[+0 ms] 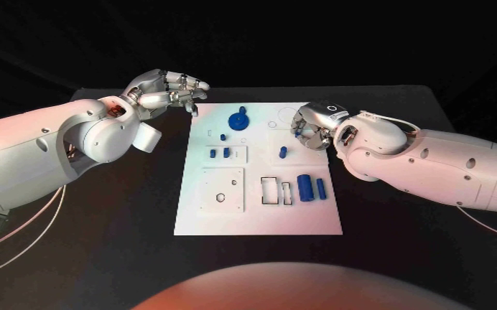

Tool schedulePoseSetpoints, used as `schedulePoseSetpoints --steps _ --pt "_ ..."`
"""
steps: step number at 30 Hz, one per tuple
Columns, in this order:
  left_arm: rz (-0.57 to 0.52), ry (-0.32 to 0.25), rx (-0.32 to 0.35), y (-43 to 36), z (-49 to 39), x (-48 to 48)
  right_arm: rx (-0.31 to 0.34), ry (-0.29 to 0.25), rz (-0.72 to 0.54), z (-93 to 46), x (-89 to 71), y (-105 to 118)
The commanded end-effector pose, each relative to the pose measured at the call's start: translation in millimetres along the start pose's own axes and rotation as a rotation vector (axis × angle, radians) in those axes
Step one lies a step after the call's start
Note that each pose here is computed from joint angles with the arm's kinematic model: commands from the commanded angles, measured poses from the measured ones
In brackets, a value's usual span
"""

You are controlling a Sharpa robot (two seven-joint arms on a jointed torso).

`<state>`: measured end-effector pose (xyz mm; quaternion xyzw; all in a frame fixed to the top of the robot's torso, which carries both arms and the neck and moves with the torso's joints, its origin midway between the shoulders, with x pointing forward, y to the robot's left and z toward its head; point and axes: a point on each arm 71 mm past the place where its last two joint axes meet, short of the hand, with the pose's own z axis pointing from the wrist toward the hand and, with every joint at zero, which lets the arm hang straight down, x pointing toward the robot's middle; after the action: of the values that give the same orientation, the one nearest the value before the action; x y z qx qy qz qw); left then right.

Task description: Assemble the parts on the task board

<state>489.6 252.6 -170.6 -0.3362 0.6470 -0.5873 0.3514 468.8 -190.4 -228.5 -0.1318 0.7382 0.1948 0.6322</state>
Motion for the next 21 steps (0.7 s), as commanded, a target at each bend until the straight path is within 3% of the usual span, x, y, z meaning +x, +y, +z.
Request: schedulePoseSetpoints --steps 1,21 --pt "-0.001 0.021 0.002 -0.4 0.2 2.2 0.013 0.012 -0.039 -0.9 2.1 -1.5" --pt "-0.001 0.023 0.001 -0.4 0.2 2.6 -0.003 0.022 -0.043 0.5 4.5 4.1"
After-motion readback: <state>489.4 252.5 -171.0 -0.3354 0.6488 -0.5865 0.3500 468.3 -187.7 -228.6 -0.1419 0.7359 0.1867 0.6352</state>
